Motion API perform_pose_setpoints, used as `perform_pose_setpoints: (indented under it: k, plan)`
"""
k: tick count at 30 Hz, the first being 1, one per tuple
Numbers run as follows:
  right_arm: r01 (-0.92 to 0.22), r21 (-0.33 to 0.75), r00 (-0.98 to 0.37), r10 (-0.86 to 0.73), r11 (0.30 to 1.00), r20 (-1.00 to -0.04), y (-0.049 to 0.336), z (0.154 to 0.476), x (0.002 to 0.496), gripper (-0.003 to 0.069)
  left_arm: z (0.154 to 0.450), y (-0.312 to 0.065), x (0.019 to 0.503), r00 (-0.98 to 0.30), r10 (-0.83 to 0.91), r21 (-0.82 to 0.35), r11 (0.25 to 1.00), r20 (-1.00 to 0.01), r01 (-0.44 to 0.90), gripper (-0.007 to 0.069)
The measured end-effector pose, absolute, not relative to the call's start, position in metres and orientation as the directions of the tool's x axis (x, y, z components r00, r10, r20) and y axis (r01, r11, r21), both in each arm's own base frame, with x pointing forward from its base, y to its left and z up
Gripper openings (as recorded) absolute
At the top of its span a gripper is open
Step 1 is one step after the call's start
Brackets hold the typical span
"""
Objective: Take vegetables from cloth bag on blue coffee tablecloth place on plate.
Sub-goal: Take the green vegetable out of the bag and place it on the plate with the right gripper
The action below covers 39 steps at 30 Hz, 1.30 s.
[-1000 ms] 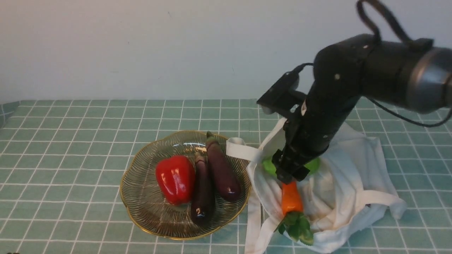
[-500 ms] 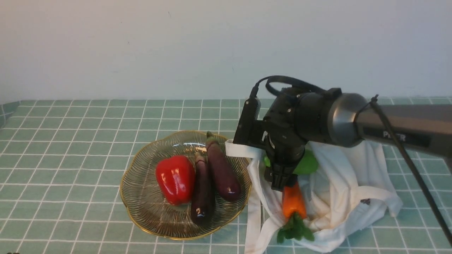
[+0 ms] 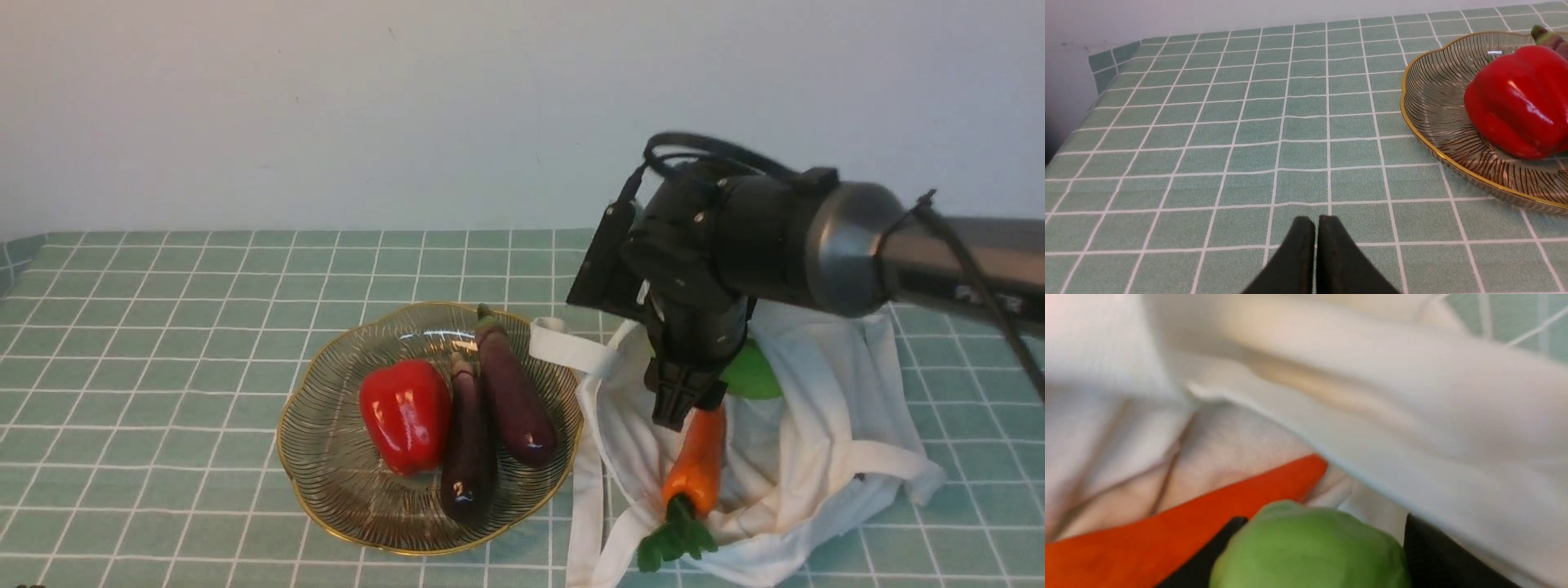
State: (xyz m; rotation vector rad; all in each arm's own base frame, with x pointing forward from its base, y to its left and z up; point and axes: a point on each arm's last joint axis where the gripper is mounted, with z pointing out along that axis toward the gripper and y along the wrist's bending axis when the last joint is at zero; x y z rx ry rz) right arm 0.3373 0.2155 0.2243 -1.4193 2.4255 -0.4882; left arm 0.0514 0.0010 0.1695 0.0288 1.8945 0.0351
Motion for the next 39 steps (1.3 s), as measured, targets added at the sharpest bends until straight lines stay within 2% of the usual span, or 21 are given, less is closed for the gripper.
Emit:
perform_pose_setpoints:
  k: [4, 7, 9, 15, 17, 19, 23, 25, 28, 32, 33, 35, 39]
  plan:
    - [-0.762, -0.349, -0.528, -0.836, 0.545, -0.151, 0.210, 0.258, 0.319, 0.0432, 0.170, 0.001, 0.051, -0.318, 0.038, 0.039, 0.999, -0.947, 0.003, -0.0005]
    - [-0.760, -0.268, -0.565, -0.805, 0.592, -0.180, 0.210, 0.271, 0.307, 0.0432, 0.170, 0.001, 0.051, -0.318, 0.038, 0.039, 0.999, -0.947, 0.003, -0.0005]
    - [-0.763, -0.150, -0.585, -0.770, 0.629, -0.256, 0.216, 0.283, 0.295, 0.0432, 0.170, 0.001, 0.051, -0.318, 0.038, 0.039, 0.999, -0.947, 0.003, -0.0005]
    - [-0.741, 0.113, -0.601, -0.577, 0.662, -0.552, 0.249, 0.313, 0.296, 0.0432, 0.170, 0.001, 0.051, -0.318, 0.038, 0.039, 0.999, -0.947, 0.003, -0.0005]
    - [-0.733, 0.150, -0.606, -0.537, 0.663, -0.587, 0.255, 0.314, 0.300, 0.0432, 0.170, 0.001, 0.051, -0.318, 0.038, 0.039, 0.999, -0.947, 0.003, -0.0005]
    - [-0.708, 0.230, -0.630, -0.450, 0.668, -0.633, 0.269, 0.305, 0.310, 0.0432, 0.170, 0.001, 0.051, -0.318, 0.038, 0.039, 0.999, -0.947, 0.003, -0.0005]
    - [-0.649, 0.322, -0.693, -0.361, 0.689, -0.623, 0.286, 0.272, 0.328, 0.0432, 0.170, 0.001, 0.051, -0.318, 0.038, 0.039, 0.999, -0.947, 0.003, -0.0005]
    - [-0.601, 0.375, -0.740, -0.313, 0.706, -0.596, 0.295, 0.247, 0.337, 0.0432, 0.170, 0.001, 0.051, -0.318, 0.038, 0.039, 0.999, -0.947, 0.003, -0.0005]
    - [-0.553, 0.431, -0.783, -0.269, 0.713, -0.561, 0.302, 0.228, 0.343, 0.0432, 0.170, 0.001, 0.051, -0.318, 0.038, 0.039, 0.999, -0.947, 0.003, -0.0005]
    - [-0.548, 0.462, -0.794, -0.259, 0.697, -0.550, 0.307, 0.214, 0.346, 0.0516, 0.170, 0.001, 0.051, -0.318, 0.038, 0.039, 0.999, -0.947, 0.003, -0.0005]
    - [-0.559, 0.458, -0.787, -0.267, 0.691, -0.557, 0.307, 0.215, 0.346, 0.0593, 0.170, 0.001, 0.051, -0.318, 0.038, 0.039, 0.999, -0.947, 0.003, -0.0005]
    - [-0.568, 0.459, -0.781, -0.270, 0.683, -0.563, 0.308, 0.216, 0.345, 0.0656, 0.170, 0.001, 0.051, -0.318, 0.038, 0.039, 0.999, -0.947, 0.003, -0.0005]
    - [-0.604, 0.454, -0.763, -0.311, 0.655, -0.567, 0.311, 0.227, 0.345, 0.0687, 0.170, 0.001, 0.051, -0.318, 0.038, 0.039, 0.999, -0.947, 0.003, -0.0005]
